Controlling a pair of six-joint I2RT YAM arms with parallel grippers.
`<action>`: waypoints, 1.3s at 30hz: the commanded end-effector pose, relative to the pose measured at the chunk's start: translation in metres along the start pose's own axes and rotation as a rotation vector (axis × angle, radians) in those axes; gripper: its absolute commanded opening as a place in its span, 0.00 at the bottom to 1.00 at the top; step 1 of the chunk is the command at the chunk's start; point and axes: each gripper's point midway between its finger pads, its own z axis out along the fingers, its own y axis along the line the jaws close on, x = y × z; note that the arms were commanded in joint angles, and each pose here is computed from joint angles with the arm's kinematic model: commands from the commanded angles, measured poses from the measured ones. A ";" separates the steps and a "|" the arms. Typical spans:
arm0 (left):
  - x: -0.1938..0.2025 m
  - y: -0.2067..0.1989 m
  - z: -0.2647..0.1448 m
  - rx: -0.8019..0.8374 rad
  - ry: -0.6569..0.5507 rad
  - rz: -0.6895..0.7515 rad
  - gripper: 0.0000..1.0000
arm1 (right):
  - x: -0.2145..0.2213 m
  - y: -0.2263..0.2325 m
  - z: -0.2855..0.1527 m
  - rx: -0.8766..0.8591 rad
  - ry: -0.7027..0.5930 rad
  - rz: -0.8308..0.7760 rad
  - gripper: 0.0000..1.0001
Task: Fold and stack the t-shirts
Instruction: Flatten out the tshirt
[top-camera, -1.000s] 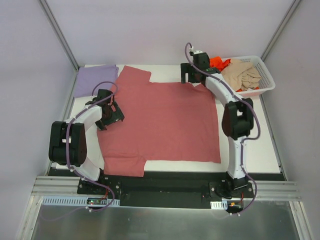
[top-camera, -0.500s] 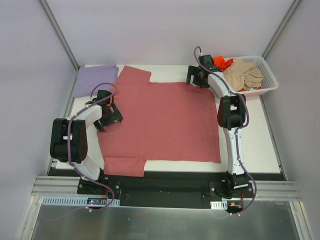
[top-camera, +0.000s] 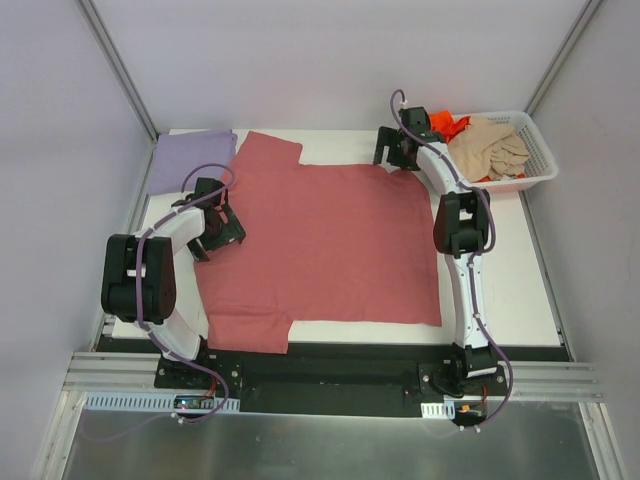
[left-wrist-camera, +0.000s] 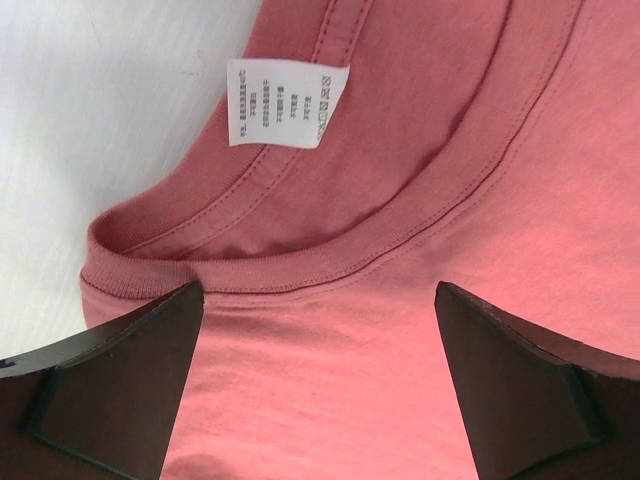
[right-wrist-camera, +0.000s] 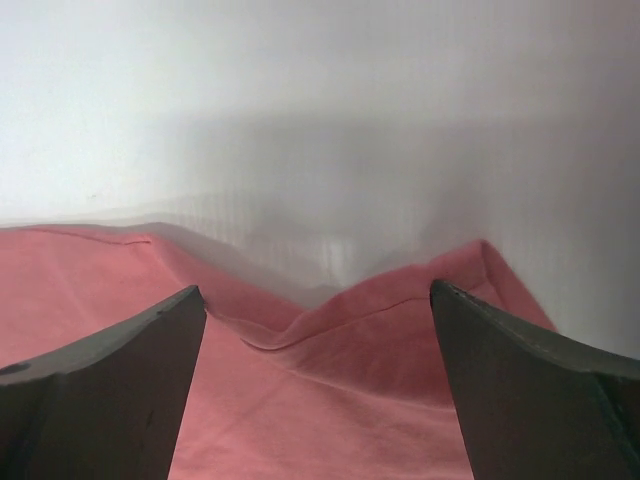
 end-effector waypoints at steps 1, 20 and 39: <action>-0.021 -0.001 -0.008 -0.009 -0.045 0.012 0.99 | -0.036 -0.041 -0.016 0.114 -0.090 -0.139 0.94; -0.025 -0.004 -0.027 0.032 -0.081 -0.003 0.99 | -0.020 -0.046 -0.027 0.256 0.021 -0.747 0.58; -0.039 -0.006 -0.027 0.006 -0.110 -0.008 0.99 | -0.049 -0.104 0.005 0.492 -0.032 -0.944 0.72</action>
